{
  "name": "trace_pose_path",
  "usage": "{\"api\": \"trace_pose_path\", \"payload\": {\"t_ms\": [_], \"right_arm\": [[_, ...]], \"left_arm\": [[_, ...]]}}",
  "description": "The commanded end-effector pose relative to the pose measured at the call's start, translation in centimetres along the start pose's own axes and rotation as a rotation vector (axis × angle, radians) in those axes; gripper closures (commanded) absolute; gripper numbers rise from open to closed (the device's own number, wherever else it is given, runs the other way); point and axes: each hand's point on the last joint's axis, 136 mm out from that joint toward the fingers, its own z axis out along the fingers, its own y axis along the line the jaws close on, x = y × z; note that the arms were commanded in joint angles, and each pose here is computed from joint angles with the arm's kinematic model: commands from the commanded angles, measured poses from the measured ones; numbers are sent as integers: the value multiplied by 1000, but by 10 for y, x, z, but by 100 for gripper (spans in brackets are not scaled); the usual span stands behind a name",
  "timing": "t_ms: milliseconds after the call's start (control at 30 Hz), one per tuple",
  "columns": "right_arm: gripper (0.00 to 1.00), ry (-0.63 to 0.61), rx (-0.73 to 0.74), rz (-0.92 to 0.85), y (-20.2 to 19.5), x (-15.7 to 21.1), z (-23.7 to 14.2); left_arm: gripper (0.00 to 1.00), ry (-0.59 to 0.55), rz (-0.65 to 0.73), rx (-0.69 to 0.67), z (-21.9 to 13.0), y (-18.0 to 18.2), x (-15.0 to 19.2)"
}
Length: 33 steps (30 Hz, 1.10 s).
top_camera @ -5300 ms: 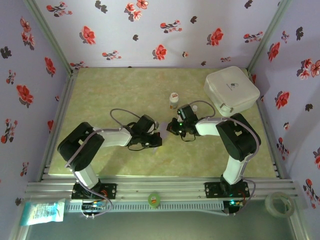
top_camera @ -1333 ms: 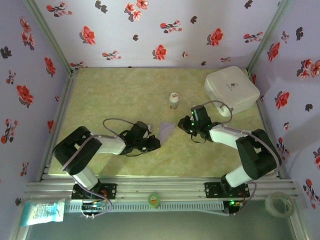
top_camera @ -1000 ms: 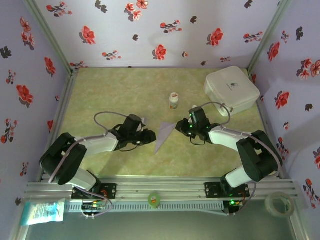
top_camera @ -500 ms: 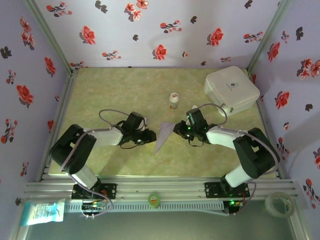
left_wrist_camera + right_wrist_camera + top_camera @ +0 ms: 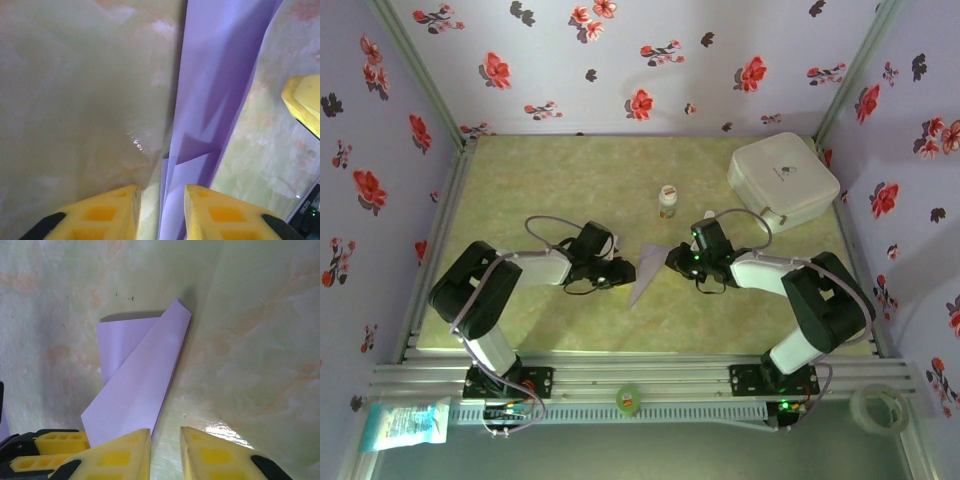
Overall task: Fold a paper plane with a square sheet of paper (pick it up from the middle)
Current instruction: Move a paper plane to the center of the table.
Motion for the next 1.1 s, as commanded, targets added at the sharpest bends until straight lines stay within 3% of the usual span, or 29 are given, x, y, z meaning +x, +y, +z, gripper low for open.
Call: {"api": "trace_pose_path", "payload": {"t_ms": [0,1067], "right_arm": [[78,6,-31,1,8,0,4],[83,99,-39,21,0,19,21]], "left_arm": [[71,29,25,10,5,-5,1],[73,80,31,152,21,-28,4]]}}
